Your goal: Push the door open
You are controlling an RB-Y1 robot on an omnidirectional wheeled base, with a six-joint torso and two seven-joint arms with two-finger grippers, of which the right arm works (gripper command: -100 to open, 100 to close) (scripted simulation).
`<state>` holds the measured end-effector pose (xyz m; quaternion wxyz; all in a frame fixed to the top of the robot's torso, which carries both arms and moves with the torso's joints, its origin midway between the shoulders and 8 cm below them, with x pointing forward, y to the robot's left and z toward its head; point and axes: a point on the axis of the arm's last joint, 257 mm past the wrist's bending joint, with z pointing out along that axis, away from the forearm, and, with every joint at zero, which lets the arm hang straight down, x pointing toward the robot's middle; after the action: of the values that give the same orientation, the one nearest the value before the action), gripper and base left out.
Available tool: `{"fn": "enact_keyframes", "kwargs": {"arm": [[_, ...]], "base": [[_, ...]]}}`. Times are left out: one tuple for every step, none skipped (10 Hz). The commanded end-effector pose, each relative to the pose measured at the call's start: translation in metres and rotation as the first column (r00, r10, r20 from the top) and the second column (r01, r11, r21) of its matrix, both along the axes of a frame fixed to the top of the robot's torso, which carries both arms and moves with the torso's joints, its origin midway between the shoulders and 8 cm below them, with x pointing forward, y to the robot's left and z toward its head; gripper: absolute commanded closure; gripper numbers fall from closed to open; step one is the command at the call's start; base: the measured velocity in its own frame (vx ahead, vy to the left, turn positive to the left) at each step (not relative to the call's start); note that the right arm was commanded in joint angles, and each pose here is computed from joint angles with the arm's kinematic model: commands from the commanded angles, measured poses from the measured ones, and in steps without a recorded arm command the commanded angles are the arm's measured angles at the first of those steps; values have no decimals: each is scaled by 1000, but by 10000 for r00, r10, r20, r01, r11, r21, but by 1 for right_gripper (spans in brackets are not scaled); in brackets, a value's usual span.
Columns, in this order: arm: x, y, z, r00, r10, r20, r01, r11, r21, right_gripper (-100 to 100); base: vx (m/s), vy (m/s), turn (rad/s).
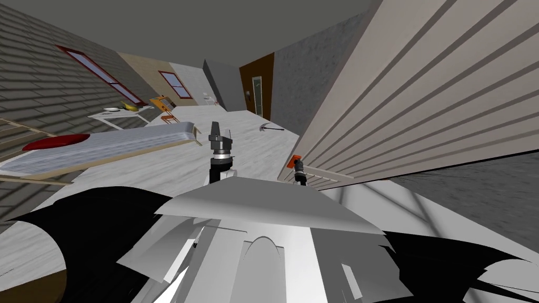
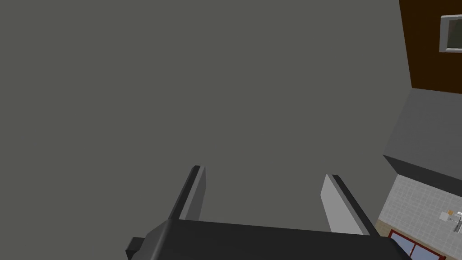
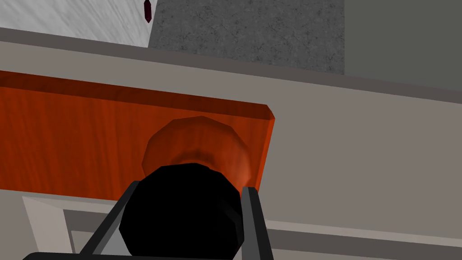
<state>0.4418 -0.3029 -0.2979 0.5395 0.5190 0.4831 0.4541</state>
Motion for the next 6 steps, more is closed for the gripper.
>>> {"fn": "enact_keyframes", "kwargs": {"arm": [[-2, -6, 3, 9997, -242, 86, 240, 9996, 139, 100], [-3, -8, 2, 9992, -396, 101, 393, 9988, 290, 100], [-4, -9, 2, 9985, -535, 113, 529, 9976, 452, 100], [-4, -12, 0, 9988, -493, 37, 491, 9983, 304, 100], [-6, -30, 3, 9979, -644, 56, 643, 9979, 35, 100], [-6, -37, 3, 9975, -704, 60, 704, 9975, -43, 100]], "base": [[207, 75, -87], [168, 82, -73], [188, 98, -79], [90, 34, -46], [102, 64, -80], [185, 66, -82]]}}
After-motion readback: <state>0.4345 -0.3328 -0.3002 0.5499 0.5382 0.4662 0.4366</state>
